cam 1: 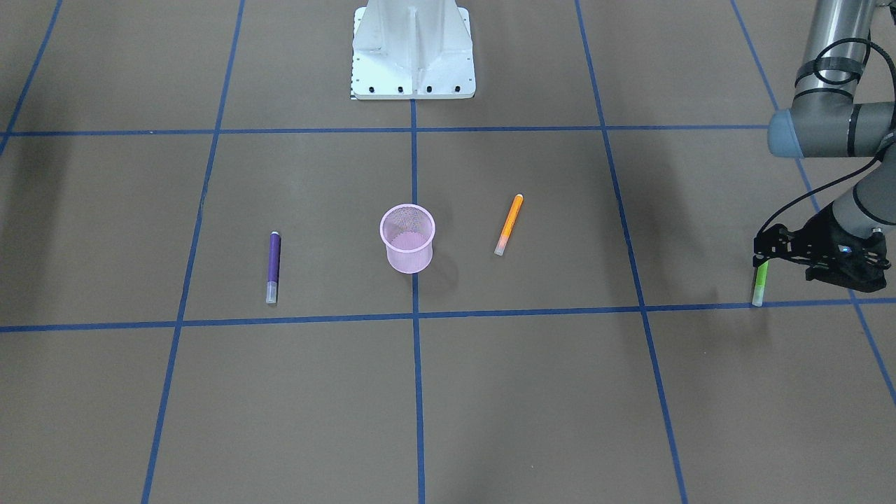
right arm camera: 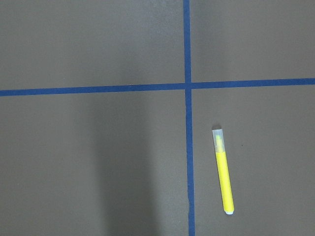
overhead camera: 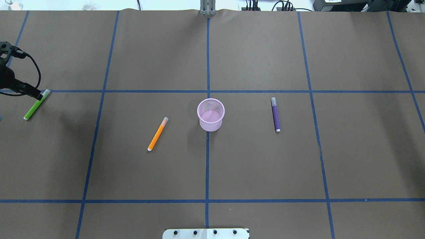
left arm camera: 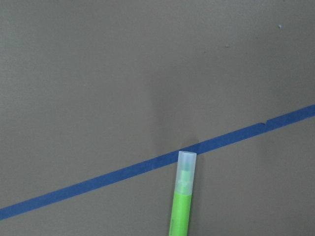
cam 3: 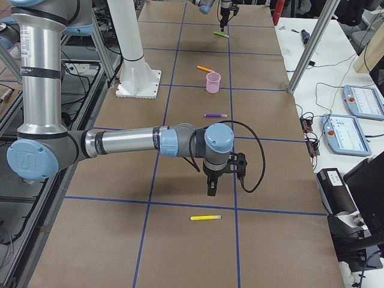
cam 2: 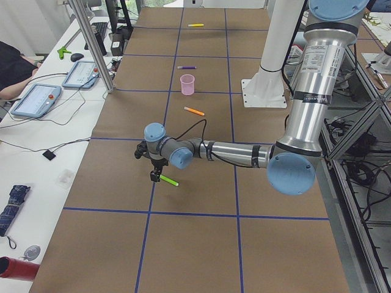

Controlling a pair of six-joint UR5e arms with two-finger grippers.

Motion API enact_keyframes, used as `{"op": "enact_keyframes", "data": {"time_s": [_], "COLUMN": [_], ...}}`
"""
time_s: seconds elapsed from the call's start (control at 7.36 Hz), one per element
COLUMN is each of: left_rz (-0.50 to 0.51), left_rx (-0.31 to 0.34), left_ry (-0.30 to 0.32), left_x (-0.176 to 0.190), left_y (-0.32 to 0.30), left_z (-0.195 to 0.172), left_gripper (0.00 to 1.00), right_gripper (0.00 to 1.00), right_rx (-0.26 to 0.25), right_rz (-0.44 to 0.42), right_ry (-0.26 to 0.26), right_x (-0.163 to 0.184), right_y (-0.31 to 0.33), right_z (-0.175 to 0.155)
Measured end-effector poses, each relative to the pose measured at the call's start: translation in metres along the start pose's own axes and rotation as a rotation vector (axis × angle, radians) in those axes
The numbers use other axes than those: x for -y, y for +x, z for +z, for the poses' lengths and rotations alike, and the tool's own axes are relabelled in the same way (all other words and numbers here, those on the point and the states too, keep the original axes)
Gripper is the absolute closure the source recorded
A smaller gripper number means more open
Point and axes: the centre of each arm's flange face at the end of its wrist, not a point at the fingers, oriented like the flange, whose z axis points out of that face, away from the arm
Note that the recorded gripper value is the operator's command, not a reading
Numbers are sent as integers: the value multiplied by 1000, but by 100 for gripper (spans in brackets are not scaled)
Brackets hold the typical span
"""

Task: Collect pens into pen holder
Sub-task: 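Lower the left gripper onto the green marker and close on it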

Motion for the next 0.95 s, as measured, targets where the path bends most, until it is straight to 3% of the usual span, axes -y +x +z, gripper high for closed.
{"op": "enact_keyframes", "data": {"time_s": [0.27,0.68,0.95], "left_rz": [13,25,33], "left_rx": [-4,-6,-9], "left_ry": [-3,-11,-8], "left_x": [7,9,6], "left_y": [3,2,-3], "left_z": [12,23,31], "left_gripper": [28,32,43], "right_gripper": [0,0,0], "right_rx": [-1,-2,-2], "right_rz": [-2,-4,-7], "right_ry": [-1,-1,-2], "right_x": [1,2,2], "right_y": [-1,-3,-4], "right_z": [0,0,1]}}
